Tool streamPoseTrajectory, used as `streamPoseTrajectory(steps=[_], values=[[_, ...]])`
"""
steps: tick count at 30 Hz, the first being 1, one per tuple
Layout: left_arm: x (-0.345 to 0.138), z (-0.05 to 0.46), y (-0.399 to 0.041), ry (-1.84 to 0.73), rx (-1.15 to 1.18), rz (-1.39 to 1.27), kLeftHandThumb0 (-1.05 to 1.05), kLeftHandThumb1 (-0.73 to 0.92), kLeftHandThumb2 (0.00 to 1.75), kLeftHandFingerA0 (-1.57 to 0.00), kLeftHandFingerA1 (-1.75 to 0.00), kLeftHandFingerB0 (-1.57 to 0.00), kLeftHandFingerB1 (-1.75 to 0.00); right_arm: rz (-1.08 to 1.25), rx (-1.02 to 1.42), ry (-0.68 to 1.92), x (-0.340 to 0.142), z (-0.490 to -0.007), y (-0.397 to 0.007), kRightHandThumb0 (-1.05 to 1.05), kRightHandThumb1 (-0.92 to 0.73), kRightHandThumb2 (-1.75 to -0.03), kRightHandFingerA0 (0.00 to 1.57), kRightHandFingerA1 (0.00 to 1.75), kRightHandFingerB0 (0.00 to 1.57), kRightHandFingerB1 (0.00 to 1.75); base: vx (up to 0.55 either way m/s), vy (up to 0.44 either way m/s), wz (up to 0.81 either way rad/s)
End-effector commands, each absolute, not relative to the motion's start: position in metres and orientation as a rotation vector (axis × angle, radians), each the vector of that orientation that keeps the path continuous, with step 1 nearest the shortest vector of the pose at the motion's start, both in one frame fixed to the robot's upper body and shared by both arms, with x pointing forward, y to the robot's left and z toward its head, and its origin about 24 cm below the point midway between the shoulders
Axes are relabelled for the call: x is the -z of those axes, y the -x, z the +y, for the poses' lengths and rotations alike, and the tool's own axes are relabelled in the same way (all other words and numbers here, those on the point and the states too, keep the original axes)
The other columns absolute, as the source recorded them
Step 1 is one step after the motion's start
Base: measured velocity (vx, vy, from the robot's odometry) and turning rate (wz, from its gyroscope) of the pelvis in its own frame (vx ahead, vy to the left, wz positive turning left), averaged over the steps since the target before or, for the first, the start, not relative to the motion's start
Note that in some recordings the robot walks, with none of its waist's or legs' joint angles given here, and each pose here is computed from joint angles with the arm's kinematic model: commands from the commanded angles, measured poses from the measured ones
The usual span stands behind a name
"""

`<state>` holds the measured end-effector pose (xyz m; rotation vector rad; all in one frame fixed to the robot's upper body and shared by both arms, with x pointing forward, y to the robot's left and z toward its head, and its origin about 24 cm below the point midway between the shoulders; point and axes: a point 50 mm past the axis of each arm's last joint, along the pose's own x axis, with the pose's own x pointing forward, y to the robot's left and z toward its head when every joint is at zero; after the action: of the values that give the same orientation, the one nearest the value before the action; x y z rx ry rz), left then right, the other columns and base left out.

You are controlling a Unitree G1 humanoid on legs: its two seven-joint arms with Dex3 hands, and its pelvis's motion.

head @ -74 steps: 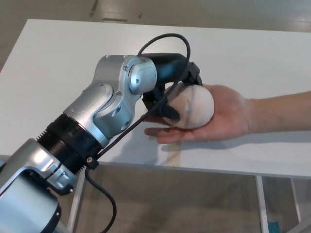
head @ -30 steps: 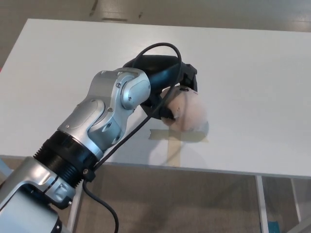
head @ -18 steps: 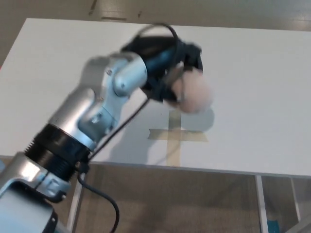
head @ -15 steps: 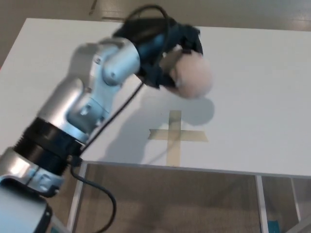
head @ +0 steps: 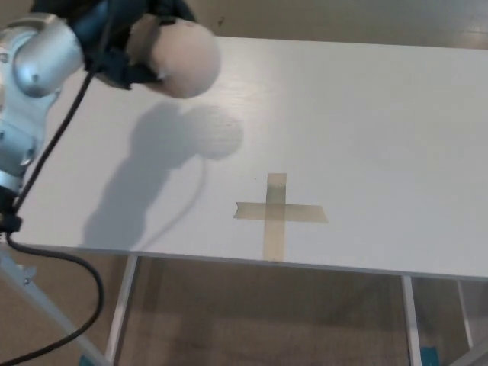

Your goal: Use the left hand to take the pink dumpling toy on a person's hand and put it on the desk.

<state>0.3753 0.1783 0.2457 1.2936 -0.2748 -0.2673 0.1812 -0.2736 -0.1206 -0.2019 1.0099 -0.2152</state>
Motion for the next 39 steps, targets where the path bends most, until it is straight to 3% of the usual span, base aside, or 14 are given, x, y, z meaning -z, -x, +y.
streamPoseTrajectory(steps=[1, 5, 6, 11, 12, 19, 23, 30, 31, 32, 34, 35, 36, 39], values=[[-0.216, 0.207, -0.382, -1.337, 0.246, -0.151, -0.25, 0.75, 0.66, -0.74, -1.4, -0.9, -0.67, 1.035, 0.216, 0.205, 0.122, -0.278, -0.174, -0.27, -0.71, -0.61, 0.61, 0.43, 0.56, 0.43, 0.0, 0.0, 0.0], [-0.203, 0.215, -0.384, -1.367, 0.244, -0.098, -0.26, 0.78, 0.65, -0.78, -1.35, -0.84, -0.53, 1.038, 0.217, 0.207, 0.123, -0.278, -0.174, -0.27, -0.71, -0.61, 0.61, 0.43, 0.57, 0.43, 0.0, 0.0, 0.0], [-0.193, 0.218, -0.386, -1.399, 0.248, -0.053, -0.26, 0.76, 0.64, -0.78, -1.27, -0.71, -0.45, 1.036, 0.217, 0.208, 0.122, -0.278, -0.175, -0.27, -0.71, -0.61, 0.61, 0.43, 0.57, 0.43, 0.0, 0.0, 0.0], [-0.168, 0.22, -0.384, -1.484, 0.27, -0.014, -0.24, 0.76, 0.64, -0.75, -1.32, -0.85, -0.55, 1.039, 0.217, 0.206, 0.123, -0.278, -0.173, -0.27, -0.71, -0.61, 0.61, 0.43, 0.57, 0.43, 0.0, 0.0, 0.0], [-0.164, 0.22, -0.384, -1.49, 0.275, -0.009, -0.24, 0.75, 0.64, -0.71, -1.41, -0.82, -0.52, 1.033, 0.218, 0.205, 0.122, -0.278, -0.175, -0.27, -0.71, -0.61, 0.61, 0.43, 0.57, 0.43, 0.0, 0.0, 0.0], [-0.137, 0.215, -0.377, -1.472, 0.326, 0.018, -0.21, 0.74, 0.64, -0.67, -1.46, -0.63, -0.43, 1.033, 0.222, 0.199, 0.122, -0.279, -0.173, -0.27, -0.71, -0.61, 0.6, 0.43, 0.57, 0.43, 0.0, 0.0, 0.0], [-0.124, 0.211, -0.377, -1.46, 0.355, 0.067, -0.21, 0.74, 0.63, -0.69, -1.34, -0.52, -0.39, 1.029, 0.225, 0.205, 0.12, -0.28, -0.178, -0.27, -0.71, -0.61, 0.6, 0.43, 0.56, 0.43, 0.0, 0.0, 0.0], [-0.12, 0.209, -0.374, -1.425, 0.38, 0.068, -0.25, 0.71, 0.61, -0.73, -1.22, -0.59, -0.41, 1.044, 0.223, 0.207, 0.123, -0.28, -0.172, -0.27, -0.71, -0.61, 0.59, 0.43, 0.57, 0.43, 0.0, 0.0, 0.0], [-0.12, 0.208, -0.375, -1.41, 0.377, 0.066, -0.26, 0.65, 0.6, -0.75, -1.06, -0.64, -0.42, 1.045, 0.221, 0.21, 0.123, -0.28, -0.172, -0.27, -0.71, -0.61, 0.59, 0.43, 0.56, 0.43, 0.0, 0.0, 0.0], [-0.12, 0.208, -0.375, -1.387, 0.375, 0.064, -0.3, 0.6, 0.59, -0.78, -0.91, -0.48, -0.36, 1.047, 0.22, 0.211, 0.123, -0.281, -0.171, -0.28, -0.7, -0.61, 0.59, 0.43, 0.56, 0.43, 0.0, 0.0, 0.0], [-0.121, 0.207, -0.375, -1.36, 0.373, 0.062, -0.3, 0.6, 0.59, -0.78, -0.91, -0.48, -0.36, 1.048, 0.219, 0.213, 0.123, -0.281, -0.171, -0.28, -0.7, -0.61, 0.59, 0.43, 0.56, 0.43, 0.0, 0.0, 0.0], [-0.121, 0.208, -0.375, -1.357, 0.379, 0.074, -0.54, 0.44, 0.69, -0.34, -0.44, -0.08, -0.31, 1.048, 0.219, 0.214, 0.123, -0.281, -0.171, -0.28, -0.7, -0.61, 0.59, 0.43, 0.56, 0.43, 0.0, 0.0, 0.0], [-0.124, 0.209, -0.374, -1.368, 0.392, 0.106, -0.72, 0.44, 0.78, 0.0, -0.03, 0.0, -0.09, 1.049, 0.219, 0.217, 0.123, -0.281, -0.171, -0.28, -0.71, -0.61, 0.59, 0.43, 0.56, 0.43, 0.0, 0.0, 0.0], [-0.136, 0.209, -0.378, -1.374, 0.396, 0.152, -0.77, 0.43, 0.84, 0.0, 0.0, 0.0, -0.1, 1.037, 0.219, 0.219, 0.12, -0.281, -0.177, -0.28, -0.71, -0.61, 0.6, 0.43, 0.55, 0.42, 0.0, 0.0, 0.0]])
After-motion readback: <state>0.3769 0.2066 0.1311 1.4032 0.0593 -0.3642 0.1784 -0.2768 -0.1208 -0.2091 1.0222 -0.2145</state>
